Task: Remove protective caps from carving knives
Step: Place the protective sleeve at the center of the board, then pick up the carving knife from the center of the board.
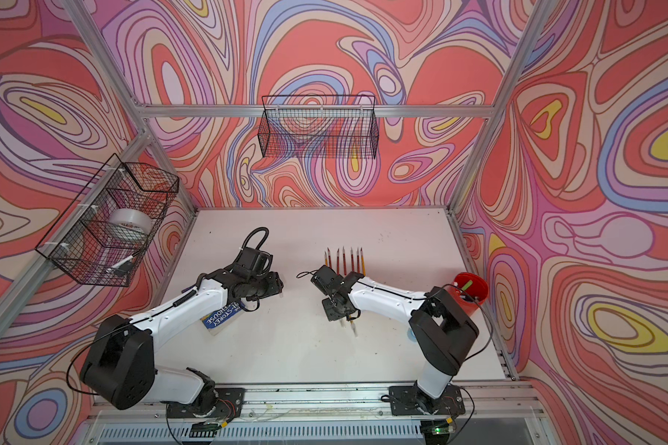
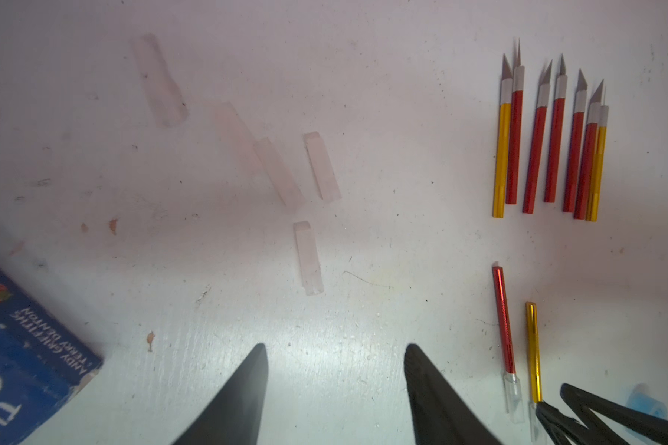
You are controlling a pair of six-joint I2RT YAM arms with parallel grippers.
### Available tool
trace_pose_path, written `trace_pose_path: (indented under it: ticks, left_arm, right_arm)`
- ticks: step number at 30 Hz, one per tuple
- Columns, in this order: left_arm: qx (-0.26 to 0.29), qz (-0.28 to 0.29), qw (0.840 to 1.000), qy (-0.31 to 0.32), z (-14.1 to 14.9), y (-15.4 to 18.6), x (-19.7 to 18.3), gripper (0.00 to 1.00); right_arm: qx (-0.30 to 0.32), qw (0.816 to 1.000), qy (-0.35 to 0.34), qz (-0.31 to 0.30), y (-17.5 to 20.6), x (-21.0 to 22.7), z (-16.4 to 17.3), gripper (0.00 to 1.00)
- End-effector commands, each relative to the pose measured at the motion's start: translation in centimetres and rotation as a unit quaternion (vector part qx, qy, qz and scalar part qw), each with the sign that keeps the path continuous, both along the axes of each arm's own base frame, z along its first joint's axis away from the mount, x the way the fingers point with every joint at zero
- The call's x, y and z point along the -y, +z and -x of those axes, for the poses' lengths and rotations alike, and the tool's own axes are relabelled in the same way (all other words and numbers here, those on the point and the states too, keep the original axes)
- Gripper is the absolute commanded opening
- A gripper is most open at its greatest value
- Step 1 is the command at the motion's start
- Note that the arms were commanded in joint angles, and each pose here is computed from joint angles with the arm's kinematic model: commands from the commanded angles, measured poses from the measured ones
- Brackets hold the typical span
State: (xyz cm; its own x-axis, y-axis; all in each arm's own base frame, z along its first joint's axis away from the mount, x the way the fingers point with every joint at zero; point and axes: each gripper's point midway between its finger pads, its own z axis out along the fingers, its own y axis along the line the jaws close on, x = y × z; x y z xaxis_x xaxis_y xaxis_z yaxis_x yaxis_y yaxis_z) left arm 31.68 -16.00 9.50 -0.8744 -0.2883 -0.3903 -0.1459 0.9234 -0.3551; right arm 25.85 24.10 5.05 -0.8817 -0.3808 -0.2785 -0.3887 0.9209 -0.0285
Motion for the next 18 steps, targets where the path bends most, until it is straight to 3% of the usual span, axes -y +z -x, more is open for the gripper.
trace_pose_path:
  ticks: [1,18]
  left_arm:
    - [0.01,0.01,1.0,-0.005,-0.7,0.8,0.7,0.6]
    - [-0.001,0.016,1.0,-0.011,-0.6,0.2,1.1,0.61]
  right_arm:
    - [0.004,1.0,0.006,0.013,-1.2,-0.1,-0.6,0.3]
    - [-0.035,0.998,0.029,-0.039,-5.2,-2.0,-1.7,0.26]
